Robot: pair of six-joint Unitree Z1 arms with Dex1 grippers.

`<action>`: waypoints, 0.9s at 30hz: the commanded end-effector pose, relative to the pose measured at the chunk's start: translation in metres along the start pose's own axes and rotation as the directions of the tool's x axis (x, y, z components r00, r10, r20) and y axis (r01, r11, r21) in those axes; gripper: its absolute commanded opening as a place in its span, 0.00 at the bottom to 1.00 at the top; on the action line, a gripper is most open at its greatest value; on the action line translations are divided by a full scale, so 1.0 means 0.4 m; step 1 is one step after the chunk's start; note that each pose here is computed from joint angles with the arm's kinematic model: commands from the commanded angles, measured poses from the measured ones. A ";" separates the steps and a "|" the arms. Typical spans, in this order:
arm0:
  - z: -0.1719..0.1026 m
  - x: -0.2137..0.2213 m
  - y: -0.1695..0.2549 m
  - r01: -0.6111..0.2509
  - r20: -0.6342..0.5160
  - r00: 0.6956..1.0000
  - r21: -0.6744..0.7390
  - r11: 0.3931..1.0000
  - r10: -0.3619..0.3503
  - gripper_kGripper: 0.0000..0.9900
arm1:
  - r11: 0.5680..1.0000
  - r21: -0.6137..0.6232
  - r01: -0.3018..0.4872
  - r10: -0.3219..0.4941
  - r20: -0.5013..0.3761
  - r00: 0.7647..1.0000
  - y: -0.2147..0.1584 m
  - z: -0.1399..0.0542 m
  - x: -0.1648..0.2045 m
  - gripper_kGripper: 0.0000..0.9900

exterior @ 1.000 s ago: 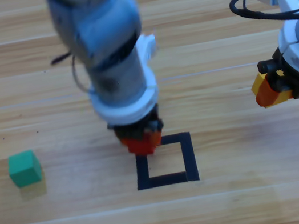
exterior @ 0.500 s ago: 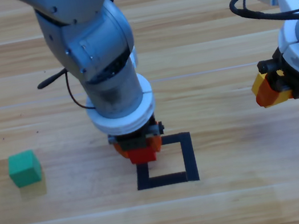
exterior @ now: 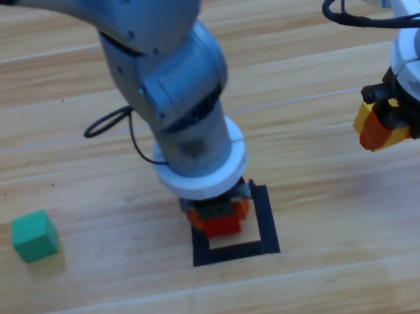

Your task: Stack the blocks in the rectangular block: red at the bottom, yellow in the middle, green on top

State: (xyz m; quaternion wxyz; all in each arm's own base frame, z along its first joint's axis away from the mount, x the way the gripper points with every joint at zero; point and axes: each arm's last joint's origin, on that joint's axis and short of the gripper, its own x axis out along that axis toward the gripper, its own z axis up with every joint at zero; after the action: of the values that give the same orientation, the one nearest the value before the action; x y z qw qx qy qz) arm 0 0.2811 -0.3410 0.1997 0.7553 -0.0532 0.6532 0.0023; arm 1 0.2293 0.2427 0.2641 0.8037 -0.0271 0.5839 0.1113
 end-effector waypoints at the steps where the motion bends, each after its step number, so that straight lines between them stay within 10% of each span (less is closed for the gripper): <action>1: -0.028 0.064 -0.035 -0.044 -0.016 0.999 0.059 0.997 0.045 0.06 | 0.999 -0.042 0.025 -0.027 -0.048 0.998 0.028 -0.017 0.056 0.18; 27: -0.028 0.089 -0.048 -0.058 -0.014 0.998 0.062 0.996 0.059 0.06 | 0.999 -0.043 0.024 -0.026 -0.049 0.998 0.030 -0.016 0.058 0.18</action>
State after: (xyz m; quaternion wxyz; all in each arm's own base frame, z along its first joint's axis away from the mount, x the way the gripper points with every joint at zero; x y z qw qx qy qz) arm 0 0.2842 -0.3564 0.1906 0.7600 -0.0399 0.6486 -0.0081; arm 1 0.2295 0.2430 0.2633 0.8032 -0.0277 0.5846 0.1108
